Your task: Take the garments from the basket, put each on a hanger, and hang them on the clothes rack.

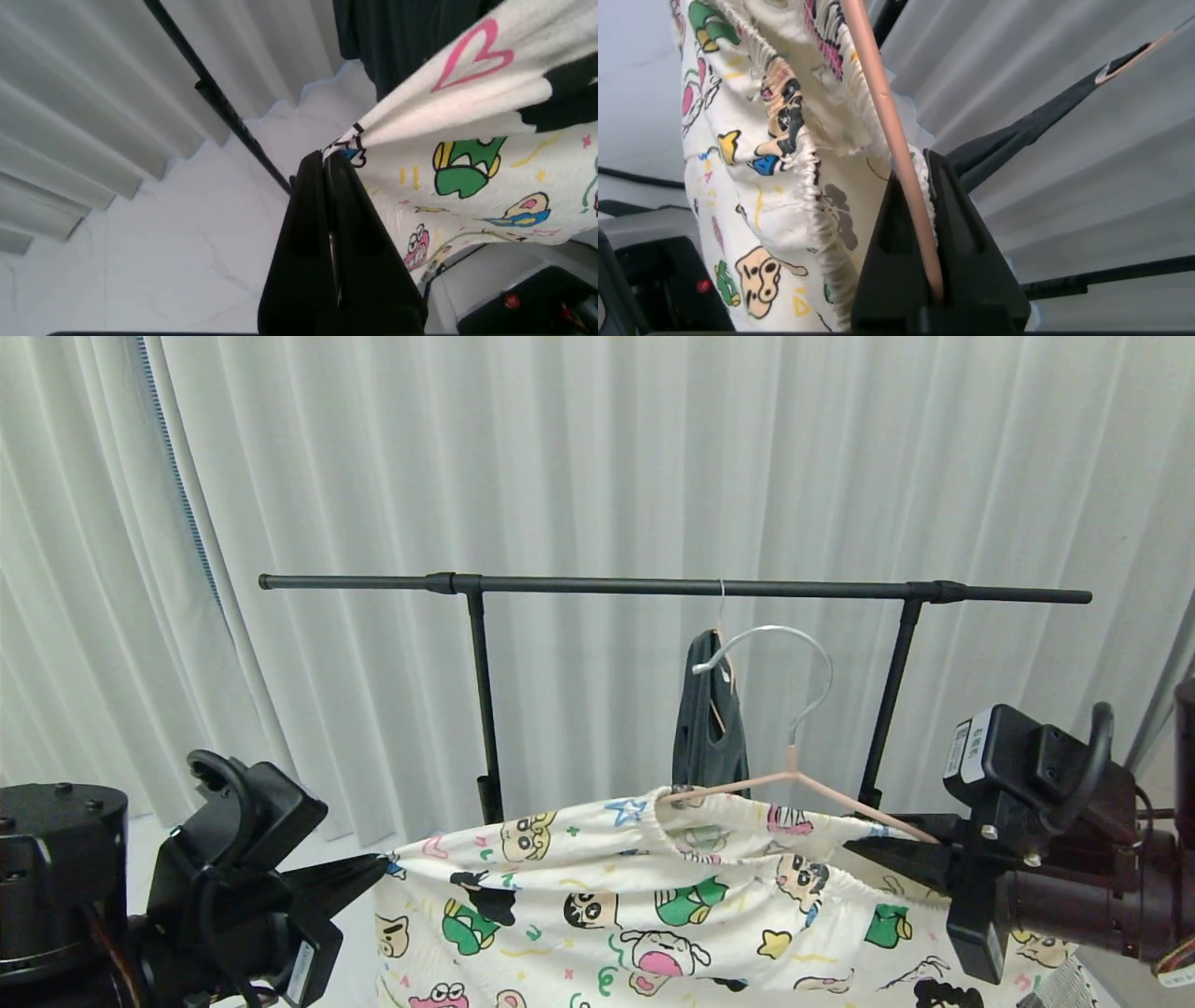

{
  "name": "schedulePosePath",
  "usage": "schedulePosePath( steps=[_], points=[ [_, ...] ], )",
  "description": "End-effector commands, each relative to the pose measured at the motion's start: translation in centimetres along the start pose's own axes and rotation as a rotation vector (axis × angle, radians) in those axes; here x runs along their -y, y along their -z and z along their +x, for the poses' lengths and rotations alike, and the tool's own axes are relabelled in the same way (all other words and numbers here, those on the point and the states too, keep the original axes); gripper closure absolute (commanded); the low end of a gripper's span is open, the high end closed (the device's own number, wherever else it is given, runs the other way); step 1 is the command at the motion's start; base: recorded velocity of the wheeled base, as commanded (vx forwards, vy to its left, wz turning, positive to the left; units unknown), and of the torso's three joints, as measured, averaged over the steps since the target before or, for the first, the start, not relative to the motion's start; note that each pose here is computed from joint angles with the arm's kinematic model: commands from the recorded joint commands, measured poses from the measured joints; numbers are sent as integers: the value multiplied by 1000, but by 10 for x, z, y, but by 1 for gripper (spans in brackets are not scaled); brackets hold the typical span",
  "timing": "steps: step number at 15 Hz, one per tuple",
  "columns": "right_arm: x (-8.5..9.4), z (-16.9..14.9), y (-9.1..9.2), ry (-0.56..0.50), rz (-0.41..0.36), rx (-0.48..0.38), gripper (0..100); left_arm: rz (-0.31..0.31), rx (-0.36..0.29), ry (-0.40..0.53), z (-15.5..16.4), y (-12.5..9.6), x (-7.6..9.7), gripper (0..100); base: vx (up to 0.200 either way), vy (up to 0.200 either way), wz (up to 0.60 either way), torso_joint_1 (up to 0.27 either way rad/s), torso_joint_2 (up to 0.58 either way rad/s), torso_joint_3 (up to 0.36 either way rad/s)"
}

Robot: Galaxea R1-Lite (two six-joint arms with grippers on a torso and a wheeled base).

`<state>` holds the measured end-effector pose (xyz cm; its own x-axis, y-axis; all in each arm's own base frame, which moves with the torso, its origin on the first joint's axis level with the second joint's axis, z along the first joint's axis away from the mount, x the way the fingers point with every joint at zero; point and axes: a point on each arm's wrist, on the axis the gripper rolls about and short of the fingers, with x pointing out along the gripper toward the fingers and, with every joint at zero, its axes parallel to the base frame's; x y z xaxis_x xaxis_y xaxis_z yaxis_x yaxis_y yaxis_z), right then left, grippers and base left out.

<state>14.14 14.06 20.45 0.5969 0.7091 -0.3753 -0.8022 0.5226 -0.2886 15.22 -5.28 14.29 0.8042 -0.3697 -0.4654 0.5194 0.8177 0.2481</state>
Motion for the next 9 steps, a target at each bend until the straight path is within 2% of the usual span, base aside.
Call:
schedulePosePath(
  steps=[1, 2, 5, 7, 9],
  points=[
    [0, 0, -1, 3, 23, 4, 100, 14, 12, 19, -1, -2, 4, 100, 0, 0, 0, 0, 0, 0],
    [1, -1, -2, 8, 31, 5, 100, 15, 20, 18, -2, -2, 4, 0, 0, 0, 0, 0, 0, 0],
    [8, -2, 2, 89, 46, -35, 100, 11, 45, 10, -7, -5, 4, 0, 0, 0, 0, 0, 0, 0],
    [20, -6, 11, 175, 76, -107, 100, 12, 84, -2, -15, -8, 3, 0, 0, 0, 0, 0, 0, 0],
    [29, -14, 19, 227, 105, -157, 100, 7, 97, -13, -18, -9, 2, 0, 0, 0, 0, 0, 0, 0]
  ],
)
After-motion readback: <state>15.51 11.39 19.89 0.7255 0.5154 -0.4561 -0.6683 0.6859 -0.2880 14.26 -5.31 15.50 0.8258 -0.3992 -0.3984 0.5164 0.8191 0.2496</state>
